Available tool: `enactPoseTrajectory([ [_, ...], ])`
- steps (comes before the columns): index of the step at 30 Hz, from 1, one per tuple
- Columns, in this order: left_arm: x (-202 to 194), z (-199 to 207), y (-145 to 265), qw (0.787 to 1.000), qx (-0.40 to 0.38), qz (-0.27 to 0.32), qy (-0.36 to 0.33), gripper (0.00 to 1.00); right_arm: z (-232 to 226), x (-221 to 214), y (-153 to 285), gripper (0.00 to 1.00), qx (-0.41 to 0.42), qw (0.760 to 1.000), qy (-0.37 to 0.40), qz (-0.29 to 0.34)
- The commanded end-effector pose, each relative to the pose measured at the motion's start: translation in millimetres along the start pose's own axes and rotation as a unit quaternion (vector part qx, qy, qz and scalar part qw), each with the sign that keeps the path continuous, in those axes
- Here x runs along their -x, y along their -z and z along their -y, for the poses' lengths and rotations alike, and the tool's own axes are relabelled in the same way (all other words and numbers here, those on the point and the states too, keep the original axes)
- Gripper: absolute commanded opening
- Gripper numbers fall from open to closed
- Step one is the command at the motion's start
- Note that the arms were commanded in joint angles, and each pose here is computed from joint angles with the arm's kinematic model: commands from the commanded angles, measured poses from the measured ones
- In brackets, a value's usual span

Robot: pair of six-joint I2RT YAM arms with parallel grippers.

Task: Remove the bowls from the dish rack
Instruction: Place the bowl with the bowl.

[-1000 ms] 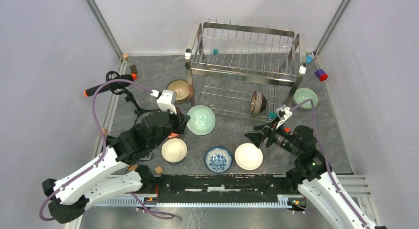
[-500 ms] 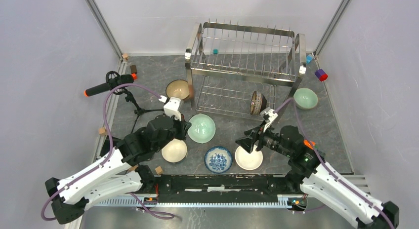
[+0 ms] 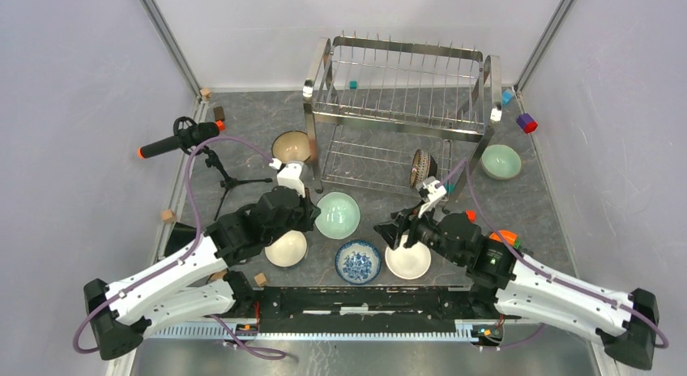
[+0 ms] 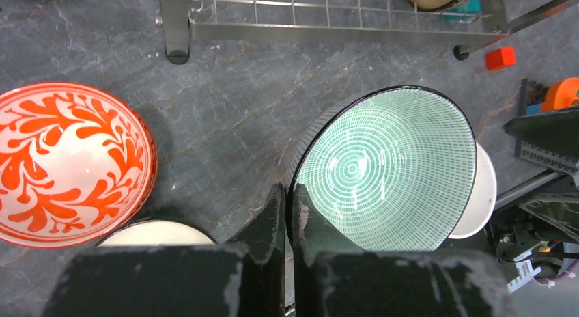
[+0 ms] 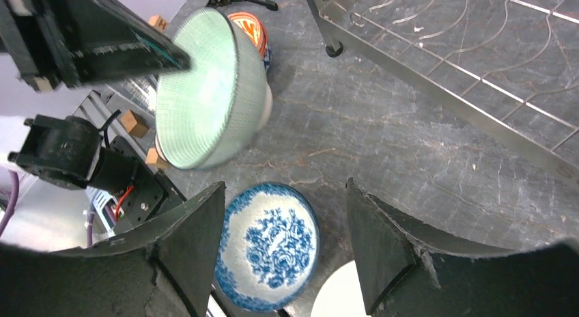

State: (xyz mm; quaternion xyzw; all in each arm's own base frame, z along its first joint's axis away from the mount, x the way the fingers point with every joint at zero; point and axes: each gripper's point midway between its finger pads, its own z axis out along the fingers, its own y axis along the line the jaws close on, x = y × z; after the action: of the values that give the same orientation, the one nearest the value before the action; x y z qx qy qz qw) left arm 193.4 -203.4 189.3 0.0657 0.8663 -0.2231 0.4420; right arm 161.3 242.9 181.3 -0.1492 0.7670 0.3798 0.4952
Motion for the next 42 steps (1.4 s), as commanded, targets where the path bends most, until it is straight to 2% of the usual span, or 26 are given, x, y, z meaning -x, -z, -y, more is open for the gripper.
enactPoseTrajectory([
  [1, 13, 10, 0, 0.999, -0.004, 0.016, 0.049, 0.02, -12, 40, -8, 0.7, -0.047, 0.998, -0.006, 0.043],
  [12, 6, -5, -9, 0.998, 0.051, 0.012, 0.034, 0.02, -33, 37, -37, 0.69, -0.104, 0.994, 0.04, -0.02],
  [28, 8, 18, -4, 0.999, 0.033, 0.02, 0.035, 0.02, -27, 18, -72, 0.57, -0.152, 0.982, 0.084, -0.069],
  [42, 10, 29, 5, 0.999, 0.012, 0.028, 0.043, 0.02, -16, 0, -73, 0.36, -0.163, 0.976, 0.102, -0.103],
])
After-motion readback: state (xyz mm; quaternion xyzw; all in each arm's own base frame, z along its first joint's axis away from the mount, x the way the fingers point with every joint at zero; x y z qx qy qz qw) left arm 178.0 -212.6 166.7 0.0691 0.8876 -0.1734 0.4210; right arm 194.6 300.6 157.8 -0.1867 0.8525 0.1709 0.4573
